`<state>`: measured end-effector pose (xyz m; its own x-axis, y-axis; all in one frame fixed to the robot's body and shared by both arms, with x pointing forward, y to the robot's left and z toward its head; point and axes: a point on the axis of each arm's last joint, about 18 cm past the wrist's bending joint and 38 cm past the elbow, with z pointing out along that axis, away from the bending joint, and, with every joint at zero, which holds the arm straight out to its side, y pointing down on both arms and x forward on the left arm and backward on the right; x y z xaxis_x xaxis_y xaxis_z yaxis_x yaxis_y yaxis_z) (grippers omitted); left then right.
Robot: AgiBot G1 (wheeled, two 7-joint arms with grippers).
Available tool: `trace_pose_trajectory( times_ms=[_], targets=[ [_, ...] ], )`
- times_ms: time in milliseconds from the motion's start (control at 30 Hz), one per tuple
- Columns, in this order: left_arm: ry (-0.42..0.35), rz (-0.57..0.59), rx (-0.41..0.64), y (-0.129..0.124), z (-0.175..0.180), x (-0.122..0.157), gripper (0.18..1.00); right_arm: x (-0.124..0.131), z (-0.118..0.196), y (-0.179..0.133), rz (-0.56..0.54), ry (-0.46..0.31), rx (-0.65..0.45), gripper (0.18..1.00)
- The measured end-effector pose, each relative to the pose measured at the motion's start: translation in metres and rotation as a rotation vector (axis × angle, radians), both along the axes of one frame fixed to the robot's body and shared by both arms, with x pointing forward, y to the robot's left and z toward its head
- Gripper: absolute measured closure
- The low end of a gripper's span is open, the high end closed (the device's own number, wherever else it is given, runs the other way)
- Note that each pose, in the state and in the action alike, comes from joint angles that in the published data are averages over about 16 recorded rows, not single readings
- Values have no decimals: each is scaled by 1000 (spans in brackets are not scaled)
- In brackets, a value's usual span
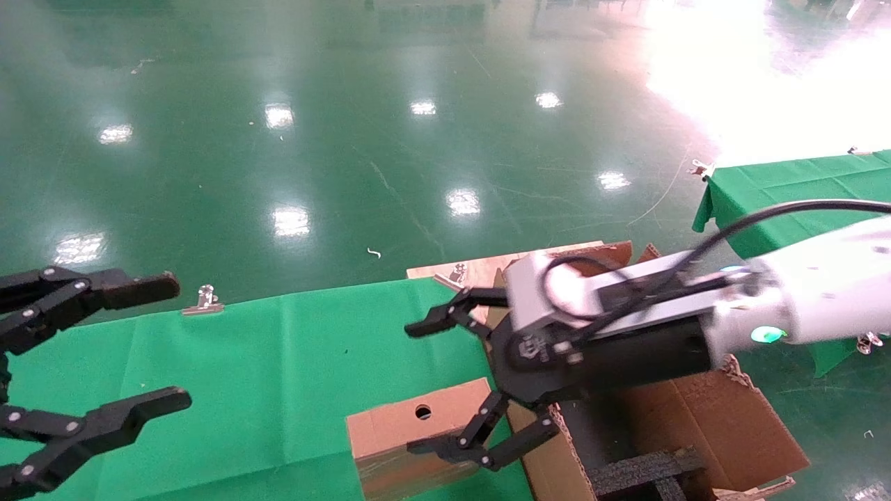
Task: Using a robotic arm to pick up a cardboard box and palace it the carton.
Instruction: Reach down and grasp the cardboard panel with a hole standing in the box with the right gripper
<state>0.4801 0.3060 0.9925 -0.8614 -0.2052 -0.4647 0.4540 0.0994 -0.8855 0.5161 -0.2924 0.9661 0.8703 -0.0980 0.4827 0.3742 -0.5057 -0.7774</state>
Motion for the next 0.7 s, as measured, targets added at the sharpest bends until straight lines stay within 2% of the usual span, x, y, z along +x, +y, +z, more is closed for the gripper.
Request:
trace_pose_trajectory(
  times_ms=[333, 433, 700],
  targets=[
    [0, 0, 0, 0, 0, 0, 590, 36, -8, 15, -47, -22, -293, 178],
    [0, 0, 0, 0, 0, 0, 671, 45, -10, 19, -49, -28, -361, 178],
    [0, 0, 0, 0, 0, 0, 828, 63, -16, 28, -39, -39, -508, 178]
  ],
)
